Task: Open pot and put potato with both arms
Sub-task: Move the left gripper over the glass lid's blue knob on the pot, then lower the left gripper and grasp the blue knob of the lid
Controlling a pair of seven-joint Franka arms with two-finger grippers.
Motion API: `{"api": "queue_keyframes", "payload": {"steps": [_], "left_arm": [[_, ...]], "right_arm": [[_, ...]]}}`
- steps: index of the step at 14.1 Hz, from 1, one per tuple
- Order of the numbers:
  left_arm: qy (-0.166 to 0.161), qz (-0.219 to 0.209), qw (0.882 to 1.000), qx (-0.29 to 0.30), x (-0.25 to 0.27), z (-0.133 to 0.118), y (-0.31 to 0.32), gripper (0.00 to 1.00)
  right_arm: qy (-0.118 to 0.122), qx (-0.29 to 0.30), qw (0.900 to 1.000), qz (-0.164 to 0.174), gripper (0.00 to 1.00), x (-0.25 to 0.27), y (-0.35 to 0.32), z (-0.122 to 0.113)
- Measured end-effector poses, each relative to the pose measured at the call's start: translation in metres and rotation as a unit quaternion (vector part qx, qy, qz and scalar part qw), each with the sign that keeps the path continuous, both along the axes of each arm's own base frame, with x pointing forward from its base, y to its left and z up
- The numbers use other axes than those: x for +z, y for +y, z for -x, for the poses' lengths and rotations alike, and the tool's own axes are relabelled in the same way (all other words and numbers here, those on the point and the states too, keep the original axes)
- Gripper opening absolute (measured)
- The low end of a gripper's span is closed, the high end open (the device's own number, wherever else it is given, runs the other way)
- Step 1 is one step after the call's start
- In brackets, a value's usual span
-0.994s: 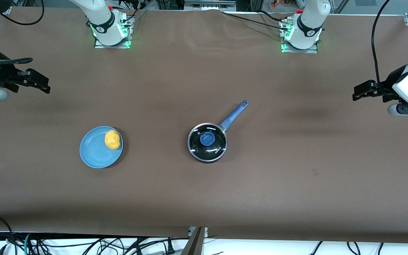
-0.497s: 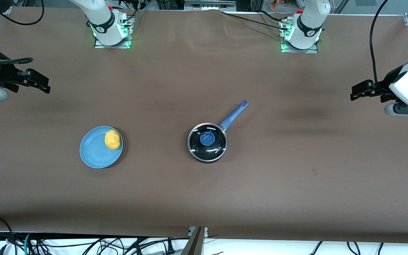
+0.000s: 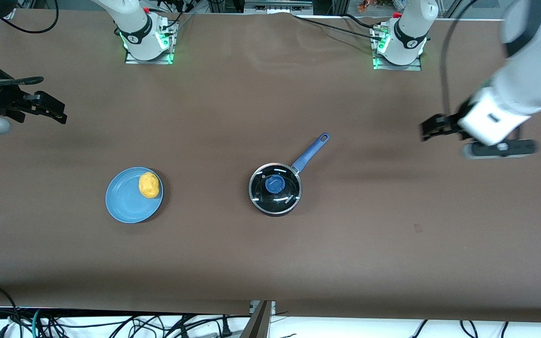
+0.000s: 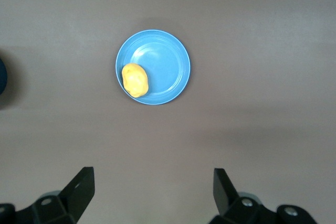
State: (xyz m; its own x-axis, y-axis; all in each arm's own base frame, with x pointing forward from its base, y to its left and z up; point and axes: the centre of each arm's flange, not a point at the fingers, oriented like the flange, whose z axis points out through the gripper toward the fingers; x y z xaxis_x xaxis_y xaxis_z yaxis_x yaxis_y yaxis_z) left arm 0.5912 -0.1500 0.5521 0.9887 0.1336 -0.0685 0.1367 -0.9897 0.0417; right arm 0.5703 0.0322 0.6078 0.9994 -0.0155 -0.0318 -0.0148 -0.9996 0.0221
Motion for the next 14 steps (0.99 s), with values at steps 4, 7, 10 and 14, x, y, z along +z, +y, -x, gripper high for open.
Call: {"api": "queue_keyframes", "payload": {"steps": [4,7,10,14], "left_arm": [[-0.010,0.023,0.997,0.072,-0.062,-0.003,-0.114,1.00],[-0.008,0.038,0.995,0.088,-0.113,0.004,-0.185,1.00],[-0.016,0.045,0.993,0.108,-0.154,0.021,-0.249,1.00],[-0.028,0.028,0.991,0.126,-0.190,0.028,-0.306,1.00]], "right_arm": [[0.000,0.000,1.000,0.000,1.00,0.000,0.000,0.000],[0.000,0.000,1.000,0.000,1.00,0.000,0.000,0.000],[0.000,0.000,1.000,0.000,1.00,0.000,0.000,0.000],[0.001,0.000,1.000,0.000,1.00,-0.001,0.000,0.000]]}}
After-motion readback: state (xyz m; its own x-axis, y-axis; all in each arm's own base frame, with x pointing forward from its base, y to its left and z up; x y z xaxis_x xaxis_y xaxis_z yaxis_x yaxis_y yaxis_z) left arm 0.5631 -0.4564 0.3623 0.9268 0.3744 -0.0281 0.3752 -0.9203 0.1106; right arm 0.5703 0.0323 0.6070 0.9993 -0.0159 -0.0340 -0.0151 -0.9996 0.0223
